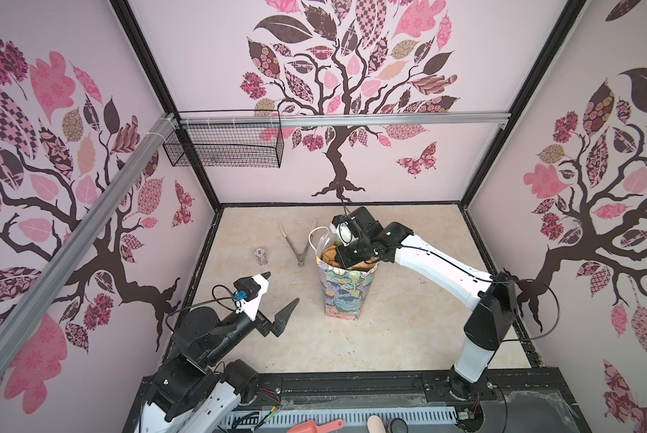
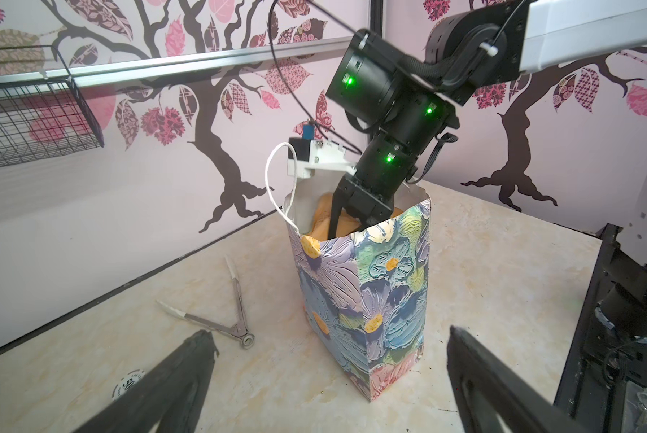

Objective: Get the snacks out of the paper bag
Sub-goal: 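Grasp the tan paper packet inside the bag with the right gripper, then lift the tan paper packet up out of the bag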

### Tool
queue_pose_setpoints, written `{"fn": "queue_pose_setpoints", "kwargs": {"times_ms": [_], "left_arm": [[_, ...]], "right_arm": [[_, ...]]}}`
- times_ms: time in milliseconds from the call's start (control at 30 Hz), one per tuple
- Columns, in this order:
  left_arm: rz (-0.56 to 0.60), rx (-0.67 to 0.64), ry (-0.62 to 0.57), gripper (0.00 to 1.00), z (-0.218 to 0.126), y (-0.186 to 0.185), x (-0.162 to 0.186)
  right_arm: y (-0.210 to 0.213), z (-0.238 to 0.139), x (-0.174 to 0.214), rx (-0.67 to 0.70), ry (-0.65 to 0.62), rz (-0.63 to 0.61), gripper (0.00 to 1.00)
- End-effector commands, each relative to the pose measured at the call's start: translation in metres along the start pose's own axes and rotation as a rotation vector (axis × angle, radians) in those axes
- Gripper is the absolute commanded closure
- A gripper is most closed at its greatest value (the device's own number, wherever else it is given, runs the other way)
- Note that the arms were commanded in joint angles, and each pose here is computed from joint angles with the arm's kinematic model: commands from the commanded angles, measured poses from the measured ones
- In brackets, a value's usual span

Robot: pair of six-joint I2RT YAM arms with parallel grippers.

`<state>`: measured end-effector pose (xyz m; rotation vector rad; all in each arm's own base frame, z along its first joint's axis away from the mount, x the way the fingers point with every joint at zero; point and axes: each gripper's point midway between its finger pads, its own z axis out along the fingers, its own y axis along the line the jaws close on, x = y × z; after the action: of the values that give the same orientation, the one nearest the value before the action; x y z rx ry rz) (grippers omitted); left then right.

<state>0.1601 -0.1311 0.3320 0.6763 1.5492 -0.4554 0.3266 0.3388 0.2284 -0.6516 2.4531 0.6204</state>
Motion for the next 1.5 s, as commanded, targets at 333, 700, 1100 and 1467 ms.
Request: {"fn": "queue_pose_setpoints", "kwargs": {"times_ms": [333,700,1100,1467], "left_arm": [[0.005,-0.016,0.019,0.02,0.005,0.003,0.009],[0.009,-0.023,0.015,0.02,0.004,0.004,0.009],[0.010,-0.025,0.017,0.02,0.004,0.004,0.009],[0.009,-0.024,0.021,0.01,0.005,0.004,0.009]], "right_arm": [[0.009,-0.073,-0.058,0.026,-0.243,-0.031,1.00],[0.028,-0.119,-0.091,-0.023,-0.356,-0.041,1.00],[0.052,-0.198,-0.121,-0.100,-0.544,-0.039,1.00],[-0.007,-0.290,-0.137,0.102,-0.888,0.098,1.00]]}}
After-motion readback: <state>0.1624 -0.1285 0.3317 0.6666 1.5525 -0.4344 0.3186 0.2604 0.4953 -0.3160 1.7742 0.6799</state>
